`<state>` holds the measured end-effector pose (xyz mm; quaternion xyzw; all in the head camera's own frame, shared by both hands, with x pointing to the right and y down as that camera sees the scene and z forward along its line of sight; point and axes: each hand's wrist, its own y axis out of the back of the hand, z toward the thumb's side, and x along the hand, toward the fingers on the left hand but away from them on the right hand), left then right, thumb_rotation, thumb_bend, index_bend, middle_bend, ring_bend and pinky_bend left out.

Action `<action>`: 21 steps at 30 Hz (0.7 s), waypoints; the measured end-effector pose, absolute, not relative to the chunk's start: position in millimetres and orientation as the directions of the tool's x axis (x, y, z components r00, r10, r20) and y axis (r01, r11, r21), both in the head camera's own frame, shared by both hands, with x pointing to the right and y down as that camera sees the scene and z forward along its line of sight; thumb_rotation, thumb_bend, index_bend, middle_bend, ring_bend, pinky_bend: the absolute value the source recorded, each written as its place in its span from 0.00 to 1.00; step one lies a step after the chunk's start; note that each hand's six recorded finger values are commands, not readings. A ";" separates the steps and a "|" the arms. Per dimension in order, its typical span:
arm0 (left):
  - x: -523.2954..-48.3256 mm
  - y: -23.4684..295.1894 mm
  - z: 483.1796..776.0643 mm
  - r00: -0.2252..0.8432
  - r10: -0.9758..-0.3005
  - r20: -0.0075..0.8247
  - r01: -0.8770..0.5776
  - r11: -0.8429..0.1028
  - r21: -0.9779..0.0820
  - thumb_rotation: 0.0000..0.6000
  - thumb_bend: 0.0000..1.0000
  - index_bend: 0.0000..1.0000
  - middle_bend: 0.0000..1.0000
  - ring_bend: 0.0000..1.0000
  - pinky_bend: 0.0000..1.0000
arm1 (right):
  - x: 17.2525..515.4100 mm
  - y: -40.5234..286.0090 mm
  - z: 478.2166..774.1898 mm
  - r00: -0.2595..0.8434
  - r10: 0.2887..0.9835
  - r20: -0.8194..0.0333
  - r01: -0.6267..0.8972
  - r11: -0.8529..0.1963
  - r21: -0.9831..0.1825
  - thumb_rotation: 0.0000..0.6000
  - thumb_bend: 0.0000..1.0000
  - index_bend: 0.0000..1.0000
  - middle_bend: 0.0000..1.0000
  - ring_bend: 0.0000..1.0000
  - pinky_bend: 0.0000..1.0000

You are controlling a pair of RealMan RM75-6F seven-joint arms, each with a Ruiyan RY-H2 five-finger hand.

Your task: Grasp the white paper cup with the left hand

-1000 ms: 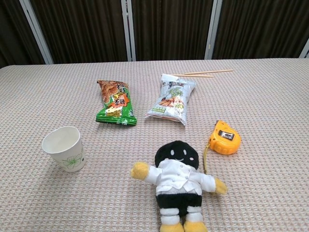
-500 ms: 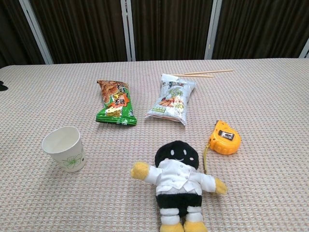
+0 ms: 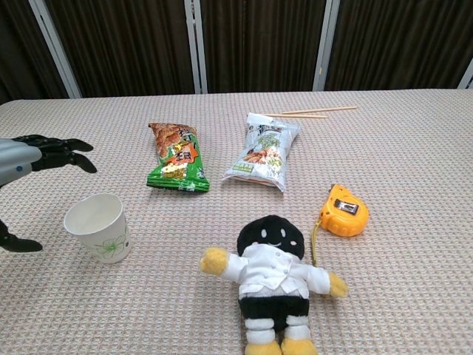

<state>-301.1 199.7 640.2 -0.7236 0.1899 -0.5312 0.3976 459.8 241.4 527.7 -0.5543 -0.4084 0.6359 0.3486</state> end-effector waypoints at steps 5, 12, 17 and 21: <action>-286.6 199.3 646.9 0.373 -0.682 0.629 0.161 -0.620 -0.768 1.00 0.07 0.16 0.00 0.00 0.00 | 459.8 241.4 527.7 -0.141 0.896 -0.422 0.010 -0.425 -0.905 1.00 0.07 0.00 0.00 0.00 0.00; -268.4 201.1 661.3 0.373 -0.657 0.655 0.172 -0.645 -0.745 1.00 0.23 0.29 0.00 0.00 0.00 | 459.8 241.3 527.2 -0.141 0.897 -0.419 0.010 -0.422 -0.907 1.00 0.07 0.00 0.00 0.00 0.00; -260.4 199.8 667.4 0.364 -0.665 0.652 0.160 -0.645 -0.747 1.00 0.26 0.34 0.00 0.00 0.00 | 459.9 241.2 527.4 -0.141 0.896 -0.421 0.013 -0.424 -0.906 1.00 0.07 0.00 0.00 0.00 0.00; -258.1 198.3 667.7 0.354 -0.677 0.645 0.119 -0.651 -0.750 1.00 0.26 0.34 0.00 0.00 0.00 | 459.9 240.9 526.7 -0.140 0.897 -0.418 0.012 -0.421 -0.907 1.00 0.07 0.00 0.00 0.00 0.00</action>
